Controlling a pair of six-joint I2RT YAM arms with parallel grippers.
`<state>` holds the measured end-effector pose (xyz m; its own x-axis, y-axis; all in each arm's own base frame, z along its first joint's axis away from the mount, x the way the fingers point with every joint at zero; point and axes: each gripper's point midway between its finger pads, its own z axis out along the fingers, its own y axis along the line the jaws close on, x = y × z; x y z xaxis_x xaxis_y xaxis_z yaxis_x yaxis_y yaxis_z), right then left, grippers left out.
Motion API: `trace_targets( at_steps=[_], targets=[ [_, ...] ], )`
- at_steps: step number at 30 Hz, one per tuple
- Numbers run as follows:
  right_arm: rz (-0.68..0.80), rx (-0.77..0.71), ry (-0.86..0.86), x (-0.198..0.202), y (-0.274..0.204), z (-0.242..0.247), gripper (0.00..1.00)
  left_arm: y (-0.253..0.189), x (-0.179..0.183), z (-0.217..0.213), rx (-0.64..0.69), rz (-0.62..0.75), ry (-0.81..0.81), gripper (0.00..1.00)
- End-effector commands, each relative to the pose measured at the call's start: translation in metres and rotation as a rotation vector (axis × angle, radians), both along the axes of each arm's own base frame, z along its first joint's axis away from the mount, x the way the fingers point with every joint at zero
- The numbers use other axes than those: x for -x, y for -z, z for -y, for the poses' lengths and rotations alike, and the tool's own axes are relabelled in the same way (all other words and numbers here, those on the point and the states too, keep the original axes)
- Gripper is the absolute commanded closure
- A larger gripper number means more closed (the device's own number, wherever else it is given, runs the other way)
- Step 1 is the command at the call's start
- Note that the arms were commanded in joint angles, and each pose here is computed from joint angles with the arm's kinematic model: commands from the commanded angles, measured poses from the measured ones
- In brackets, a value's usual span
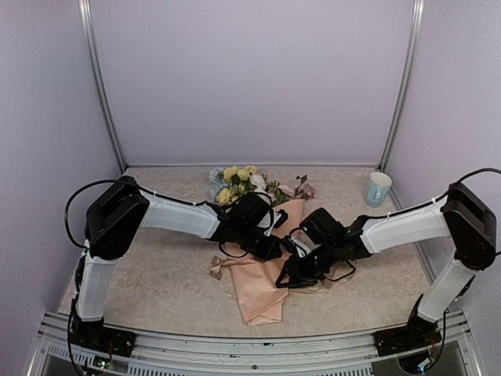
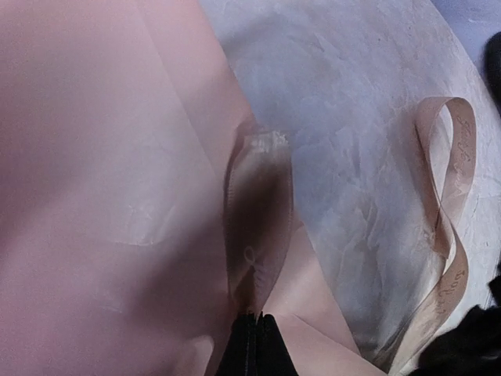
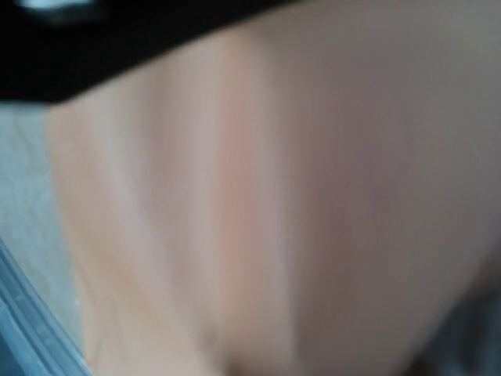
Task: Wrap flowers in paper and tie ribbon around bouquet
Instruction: Place the left side of the ribbon on the folded bouquet, then pick up the right side of the ribbon from the center of the board.
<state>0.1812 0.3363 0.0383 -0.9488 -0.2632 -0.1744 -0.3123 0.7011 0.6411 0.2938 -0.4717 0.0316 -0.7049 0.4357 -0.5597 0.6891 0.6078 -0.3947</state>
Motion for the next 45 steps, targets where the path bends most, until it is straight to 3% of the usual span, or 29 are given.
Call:
trace_targets(
  at_steps=[1, 6, 10, 13, 16, 18, 21, 24, 25, 29, 36, 41, 45],
  targets=[
    [0.097, 0.057, 0.060, -0.009, -0.042, 0.016, 0.59, 0.036, 0.013, -0.007, -0.075, -0.076, 0.040, 1.00],
    [0.150, 0.259, 0.250, -0.027, -0.057, 0.089, 0.37, 0.045, 0.017, -0.012, -0.076, -0.104, 0.044, 1.00],
    [0.110, 0.453, 0.449, -0.036, -0.036, 0.178, 0.10, 0.043, 0.015, -0.013, -0.068, -0.091, 0.044, 1.00],
    [0.068, 0.541, 0.503, -0.036, -0.013, 0.212, 0.07, 0.040, 0.015, -0.014, -0.055, -0.090, 0.046, 1.00],
    [0.046, 0.578, 0.495, -0.039, 0.003, 0.219, 0.13, 0.040, 0.015, -0.015, -0.055, -0.088, 0.047, 1.00],
    [0.050, 0.590, 0.486, -0.043, 0.010, 0.220, 0.24, 0.038, 0.015, -0.015, -0.055, -0.081, 0.048, 1.00],
    [0.031, 0.572, 0.457, -0.044, 0.023, 0.214, 0.52, 0.038, 0.013, -0.016, -0.063, -0.073, 0.043, 1.00],
    [0.049, 0.619, 0.464, -0.049, 0.027, 0.223, 0.92, 0.037, 0.013, -0.018, -0.063, -0.068, 0.040, 1.00],
    [0.057, 0.649, 0.481, -0.051, 0.025, 0.231, 1.00, 0.036, 0.013, -0.018, -0.060, -0.065, 0.041, 1.00],
    [0.189, 0.707, 0.574, -0.076, -0.025, 0.261, 1.00, 0.035, 0.012, -0.018, -0.056, -0.061, 0.037, 1.00],
    [0.488, 0.551, 0.502, -0.117, -0.155, 0.243, 1.00, 0.037, 0.008, -0.022, -0.060, -0.058, 0.032, 1.00],
    [0.656, 0.253, 0.335, -0.150, -0.235, 0.160, 1.00, 0.033, 0.003, -0.027, -0.051, -0.050, 0.021, 1.00],
    [0.688, 0.115, 0.229, -0.178, -0.248, 0.089, 1.00, 0.025, 0.001, -0.030, -0.031, -0.033, 0.010, 1.00]
  ],
)
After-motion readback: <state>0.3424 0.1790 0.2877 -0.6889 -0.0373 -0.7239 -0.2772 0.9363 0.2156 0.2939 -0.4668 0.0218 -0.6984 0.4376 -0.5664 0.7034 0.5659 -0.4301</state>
